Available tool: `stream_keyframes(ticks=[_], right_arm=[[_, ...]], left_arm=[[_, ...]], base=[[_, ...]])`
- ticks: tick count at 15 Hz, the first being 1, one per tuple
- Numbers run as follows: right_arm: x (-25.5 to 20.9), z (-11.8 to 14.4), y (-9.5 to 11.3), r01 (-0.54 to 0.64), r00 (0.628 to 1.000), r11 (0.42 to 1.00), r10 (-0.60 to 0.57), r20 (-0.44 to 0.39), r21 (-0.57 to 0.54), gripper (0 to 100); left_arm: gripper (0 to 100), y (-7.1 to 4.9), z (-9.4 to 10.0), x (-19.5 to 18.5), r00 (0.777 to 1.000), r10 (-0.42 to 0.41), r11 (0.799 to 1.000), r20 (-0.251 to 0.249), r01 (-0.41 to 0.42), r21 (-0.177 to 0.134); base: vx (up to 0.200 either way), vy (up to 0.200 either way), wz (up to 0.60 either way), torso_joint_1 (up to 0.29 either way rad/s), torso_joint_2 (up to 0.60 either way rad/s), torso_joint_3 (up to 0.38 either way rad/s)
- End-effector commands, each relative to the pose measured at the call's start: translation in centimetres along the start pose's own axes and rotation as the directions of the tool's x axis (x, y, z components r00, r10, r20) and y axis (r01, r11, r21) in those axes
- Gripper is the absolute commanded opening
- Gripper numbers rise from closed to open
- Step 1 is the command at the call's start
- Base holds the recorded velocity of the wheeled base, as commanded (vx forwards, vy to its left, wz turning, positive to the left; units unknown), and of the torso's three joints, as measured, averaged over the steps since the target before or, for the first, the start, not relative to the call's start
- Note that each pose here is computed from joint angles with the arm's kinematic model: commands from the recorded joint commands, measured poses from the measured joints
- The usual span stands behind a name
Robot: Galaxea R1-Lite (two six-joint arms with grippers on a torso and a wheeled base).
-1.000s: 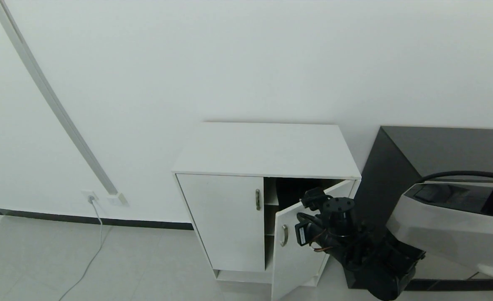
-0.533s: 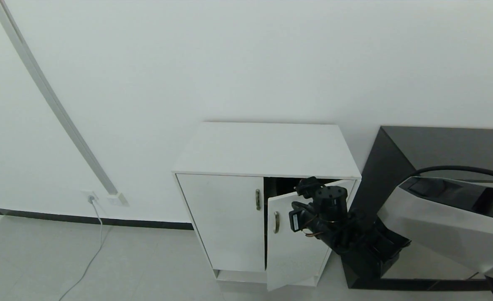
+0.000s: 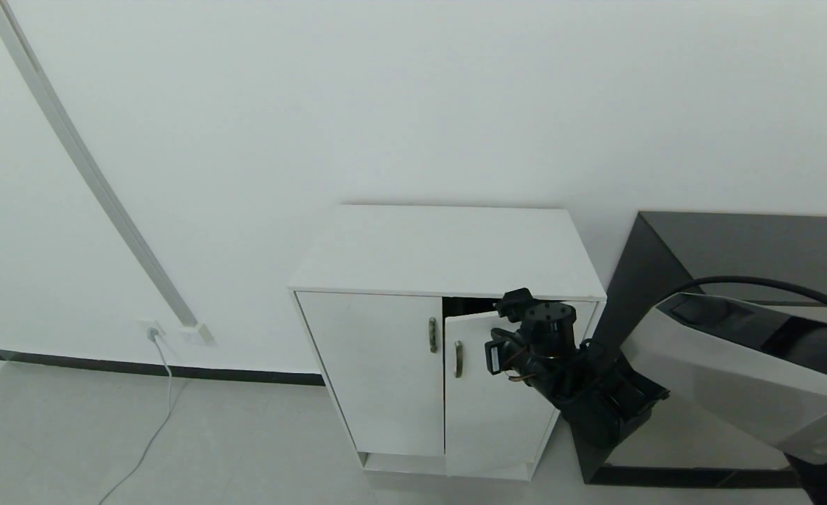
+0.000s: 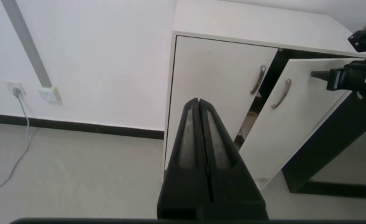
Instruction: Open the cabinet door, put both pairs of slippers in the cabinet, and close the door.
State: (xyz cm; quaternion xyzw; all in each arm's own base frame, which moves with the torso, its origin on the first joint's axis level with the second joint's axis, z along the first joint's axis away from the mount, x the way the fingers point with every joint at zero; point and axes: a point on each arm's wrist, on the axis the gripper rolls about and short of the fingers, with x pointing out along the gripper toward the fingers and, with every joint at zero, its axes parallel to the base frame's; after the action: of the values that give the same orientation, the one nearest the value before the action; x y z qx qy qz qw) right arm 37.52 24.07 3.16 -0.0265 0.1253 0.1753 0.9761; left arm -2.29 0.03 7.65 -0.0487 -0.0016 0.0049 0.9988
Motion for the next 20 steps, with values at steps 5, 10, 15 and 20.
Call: stream_keyframes(ticks=[5,10,15,20], right_arm=[[1.4,-0.6,-0.4,0.014,1.0,1.0,-0.014,-0.008,0.0,0],[2.0,-0.4,-0.4,0.019,1.0,1.0,-0.019,-0.005,0.0,0],[2.9,-0.1,-0.6,0.026,1.0,1.0,-0.026,0.005,0.003,0],[3.6,0.0,-0.8,0.033,0.999,0.999,-0.034,0.014,0.005,0]], left_arm=[[0,0.0,0.0,0.0,1.0,0.001,1.0,0.0,-0.001,0.001],[0,0.0,0.0,0.0,1.0,0.001,1.0,0.0,-0.001,0.001],[0,0.0,0.0,0.0,1.0,0.001,1.0,0.0,-0.001,0.001],[0,0.0,0.0,0.0,1.0,0.001,1.0,0.0,-0.001,0.001]], base=[[0.0,0.0,0.0,0.0,0.0,0.0],[0.0,0.0,0.0,0.0,0.0,0.0],[0.0,0.0,0.0,0.0,0.0,0.0],[0.0,0.0,0.0,0.0,0.0,0.0]])
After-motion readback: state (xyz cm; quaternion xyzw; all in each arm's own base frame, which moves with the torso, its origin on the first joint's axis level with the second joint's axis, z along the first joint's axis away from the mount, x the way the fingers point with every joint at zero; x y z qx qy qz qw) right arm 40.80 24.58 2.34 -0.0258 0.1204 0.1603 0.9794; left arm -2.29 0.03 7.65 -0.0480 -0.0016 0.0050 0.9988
